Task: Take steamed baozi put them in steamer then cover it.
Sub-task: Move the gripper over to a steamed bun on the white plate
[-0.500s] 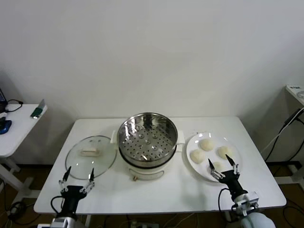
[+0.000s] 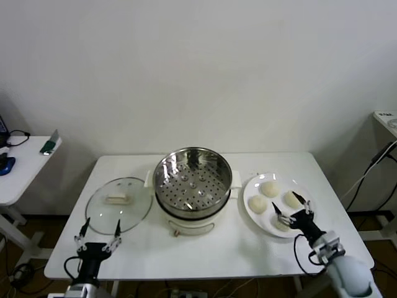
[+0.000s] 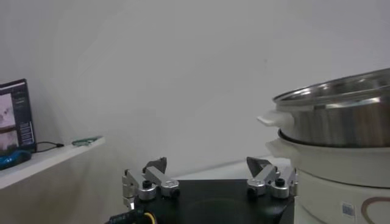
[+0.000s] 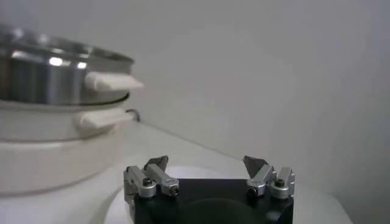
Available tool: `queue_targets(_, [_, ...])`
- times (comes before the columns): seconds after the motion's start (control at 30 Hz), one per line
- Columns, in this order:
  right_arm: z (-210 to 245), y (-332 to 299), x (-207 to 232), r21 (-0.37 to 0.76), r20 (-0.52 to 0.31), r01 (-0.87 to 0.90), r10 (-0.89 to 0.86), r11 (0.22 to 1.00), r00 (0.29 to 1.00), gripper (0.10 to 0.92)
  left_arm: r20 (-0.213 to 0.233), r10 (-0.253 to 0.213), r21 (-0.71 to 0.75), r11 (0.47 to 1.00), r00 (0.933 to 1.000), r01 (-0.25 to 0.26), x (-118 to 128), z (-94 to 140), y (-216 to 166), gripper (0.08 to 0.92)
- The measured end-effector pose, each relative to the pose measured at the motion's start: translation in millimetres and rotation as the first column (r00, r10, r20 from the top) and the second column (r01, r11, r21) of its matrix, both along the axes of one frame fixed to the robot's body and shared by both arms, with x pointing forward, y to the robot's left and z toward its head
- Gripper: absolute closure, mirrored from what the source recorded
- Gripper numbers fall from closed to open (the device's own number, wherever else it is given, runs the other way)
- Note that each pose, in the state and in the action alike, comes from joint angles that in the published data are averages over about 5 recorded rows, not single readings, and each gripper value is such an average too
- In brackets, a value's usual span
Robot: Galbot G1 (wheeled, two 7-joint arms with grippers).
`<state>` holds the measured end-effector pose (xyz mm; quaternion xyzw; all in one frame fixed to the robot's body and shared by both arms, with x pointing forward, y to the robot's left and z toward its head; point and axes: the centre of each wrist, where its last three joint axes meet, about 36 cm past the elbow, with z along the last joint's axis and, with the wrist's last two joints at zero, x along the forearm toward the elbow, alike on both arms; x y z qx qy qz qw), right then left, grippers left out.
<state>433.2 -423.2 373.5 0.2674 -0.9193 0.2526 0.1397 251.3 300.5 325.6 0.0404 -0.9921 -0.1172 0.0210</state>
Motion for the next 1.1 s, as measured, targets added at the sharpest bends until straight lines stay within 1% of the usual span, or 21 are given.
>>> queue_targets(0.17, [33, -24, 50, -0.168, -0.123, -0.168, 0.148, 0.971, 0.981, 0.200, 0.007, 0.007, 0.001, 1.000, 1.0000, -0.007, 0, 0, 1, 0.177])
queue_targets(0.27, [51, -30, 79, -0.247, -0.203, -0.261, 0.213, 0.933, 0.956, 0.200, 0.008, 0.011, 0.002, 1.000, 0.9999, -0.011, 1, -1, 2, 0.177])
queue_targets(0.4, [74, -30, 121, -0.323, -0.304, -0.370, 0.275, 0.871, 0.912, 0.200, 0.011, 0.018, 0.004, 1.000, 0.9998, -0.018, 2, -3, 3, 0.177])
queue_targets(0.63, [110, -15, 189, -0.404, -0.449, -0.511, 0.322, 0.759, 0.834, 0.200, 0.008, 0.027, 0.006, 1.000, 0.9996, -0.027, 4, -4, 5, 0.177])
queue_targets(0.83, [123, 3, 232, -0.448, -0.560, -0.599, 0.313, 0.664, 0.767, 0.200, 0.005, 0.030, 0.004, 1.000, 0.9995, -0.030, 5, -2, 7, 0.177])
queue_targets(0.97, [124, 14, 253, -0.471, -0.615, -0.635, 0.288, 0.613, 0.734, 0.200, 0.001, 0.028, 0.005, 1.000, 0.9996, -0.028, 4, -1, 8, 0.177])
queue_targets(1.1, [124, 23, 269, -0.487, -0.651, -0.657, 0.262, 0.576, 0.712, 0.200, -0.003, 0.027, 0.006, 1.000, 0.9996, -0.027, 4, 1, 8, 0.177])
